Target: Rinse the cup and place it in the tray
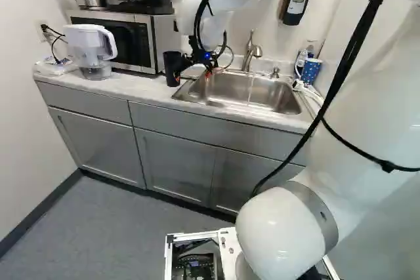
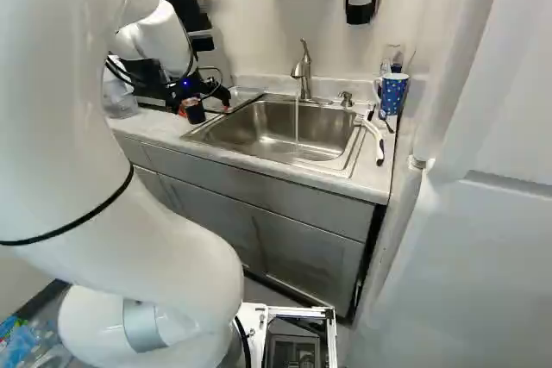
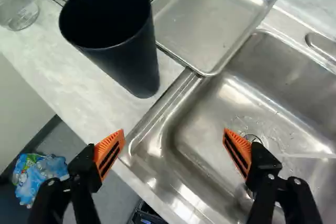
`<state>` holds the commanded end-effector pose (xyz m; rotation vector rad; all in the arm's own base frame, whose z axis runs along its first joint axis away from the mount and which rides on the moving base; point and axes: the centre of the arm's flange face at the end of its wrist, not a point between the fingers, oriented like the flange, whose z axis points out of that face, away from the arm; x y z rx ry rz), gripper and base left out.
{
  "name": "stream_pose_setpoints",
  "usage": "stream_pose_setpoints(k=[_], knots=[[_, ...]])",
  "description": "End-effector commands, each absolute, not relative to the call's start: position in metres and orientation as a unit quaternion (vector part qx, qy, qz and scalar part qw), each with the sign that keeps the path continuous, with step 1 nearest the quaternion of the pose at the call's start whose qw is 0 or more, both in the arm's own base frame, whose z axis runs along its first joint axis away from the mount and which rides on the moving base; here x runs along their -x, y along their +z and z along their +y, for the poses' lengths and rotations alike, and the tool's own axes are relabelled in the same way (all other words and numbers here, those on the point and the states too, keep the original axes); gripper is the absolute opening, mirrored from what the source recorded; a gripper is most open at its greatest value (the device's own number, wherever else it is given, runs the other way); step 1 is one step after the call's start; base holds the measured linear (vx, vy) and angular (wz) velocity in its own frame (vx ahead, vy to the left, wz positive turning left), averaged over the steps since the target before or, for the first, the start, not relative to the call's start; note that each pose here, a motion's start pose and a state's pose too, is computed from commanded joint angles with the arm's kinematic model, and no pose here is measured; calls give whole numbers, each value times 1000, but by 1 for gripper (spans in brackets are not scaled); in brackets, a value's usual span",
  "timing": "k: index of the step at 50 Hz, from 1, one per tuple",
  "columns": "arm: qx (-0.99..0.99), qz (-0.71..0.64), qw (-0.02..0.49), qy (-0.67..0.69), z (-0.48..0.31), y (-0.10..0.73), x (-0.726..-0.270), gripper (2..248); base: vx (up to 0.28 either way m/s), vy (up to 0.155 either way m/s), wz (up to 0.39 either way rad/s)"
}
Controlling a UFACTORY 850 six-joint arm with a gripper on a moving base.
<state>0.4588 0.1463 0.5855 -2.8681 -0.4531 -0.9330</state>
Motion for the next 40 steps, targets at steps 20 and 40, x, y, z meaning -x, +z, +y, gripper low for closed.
stream_pose_setpoints(k=[20, 40], knots=[[932, -176, 57, -313, 182, 587, -473, 247, 0, 0, 0], [918, -170, 70, -351, 193, 575, -490, 247, 0, 0, 0]])
